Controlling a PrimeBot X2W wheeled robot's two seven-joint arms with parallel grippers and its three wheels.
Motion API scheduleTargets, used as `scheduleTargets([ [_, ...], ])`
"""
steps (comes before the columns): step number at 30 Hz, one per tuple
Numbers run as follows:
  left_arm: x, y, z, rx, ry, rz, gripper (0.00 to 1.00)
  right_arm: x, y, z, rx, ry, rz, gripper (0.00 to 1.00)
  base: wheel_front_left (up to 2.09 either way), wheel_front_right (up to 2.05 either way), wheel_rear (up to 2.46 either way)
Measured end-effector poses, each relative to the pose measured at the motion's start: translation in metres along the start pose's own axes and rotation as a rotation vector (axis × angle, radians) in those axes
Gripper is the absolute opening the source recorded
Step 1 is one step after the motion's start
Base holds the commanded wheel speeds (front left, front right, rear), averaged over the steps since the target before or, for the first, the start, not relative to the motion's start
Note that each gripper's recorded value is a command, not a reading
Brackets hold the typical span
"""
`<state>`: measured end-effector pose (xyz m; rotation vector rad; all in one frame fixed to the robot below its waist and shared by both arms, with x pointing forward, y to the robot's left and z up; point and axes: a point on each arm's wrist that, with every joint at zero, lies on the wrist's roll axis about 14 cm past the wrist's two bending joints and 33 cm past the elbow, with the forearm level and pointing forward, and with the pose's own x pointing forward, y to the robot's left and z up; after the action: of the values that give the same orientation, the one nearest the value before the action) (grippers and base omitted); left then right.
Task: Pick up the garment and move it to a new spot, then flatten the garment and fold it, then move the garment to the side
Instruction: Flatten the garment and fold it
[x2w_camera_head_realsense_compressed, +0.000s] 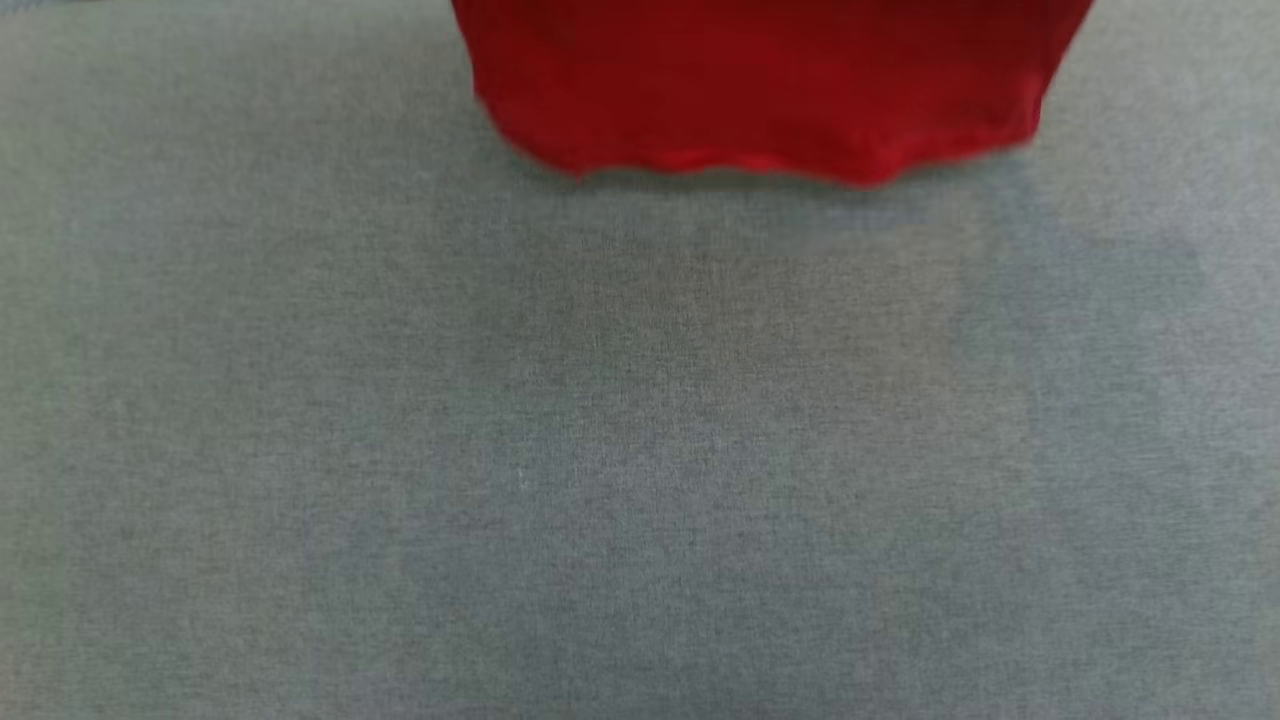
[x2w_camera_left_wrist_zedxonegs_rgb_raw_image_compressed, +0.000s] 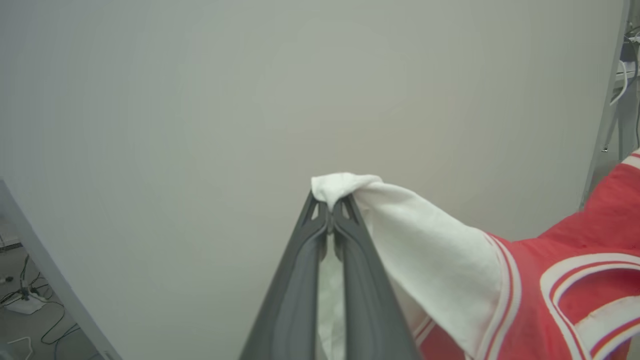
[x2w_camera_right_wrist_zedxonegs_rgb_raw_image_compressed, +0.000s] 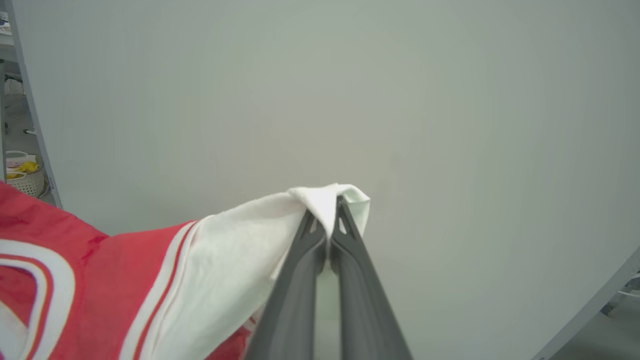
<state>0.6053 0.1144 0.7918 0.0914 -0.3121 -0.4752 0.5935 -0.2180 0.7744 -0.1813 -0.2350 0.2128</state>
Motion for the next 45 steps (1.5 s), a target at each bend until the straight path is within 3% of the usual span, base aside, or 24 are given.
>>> scheduleTargets([
  [10, 0.034, 0.045, -0.053, -0.027, -0.013, 0.090, 0.00, 0.061, -0.001, -0.032, -0.022, -0.016, -0.016, 0.00, 0.00, 0.00, 0.00],
  [19, 0.015, 0.040, -0.103, -0.055, 0.062, 0.080, 0.00, 0.057, 0.025, -0.086, 0.006, 0.062, 0.049, 0.00, 0.00, 0.00, 0.00],
  [25, -0.034, 0.032, -0.153, -0.093, 0.176, 0.095, 0.00, 0.015, 0.046, -0.138, 0.062, 0.163, 0.096, 0.00, 0.00, 0.00, 0.00],
  [33, -0.132, 0.005, -0.206, -0.174, 0.343, 0.142, 0.00, -0.069, 0.080, -0.186, 0.134, 0.297, 0.173, 0.00, 0.00, 0.00, 0.00],
  [45, -0.271, -0.057, -0.220, -0.289, 0.535, 0.207, 0.00, -0.213, 0.096, -0.232, 0.256, 0.499, 0.149, 0.00, 0.00, 0.00, 0.00],
])
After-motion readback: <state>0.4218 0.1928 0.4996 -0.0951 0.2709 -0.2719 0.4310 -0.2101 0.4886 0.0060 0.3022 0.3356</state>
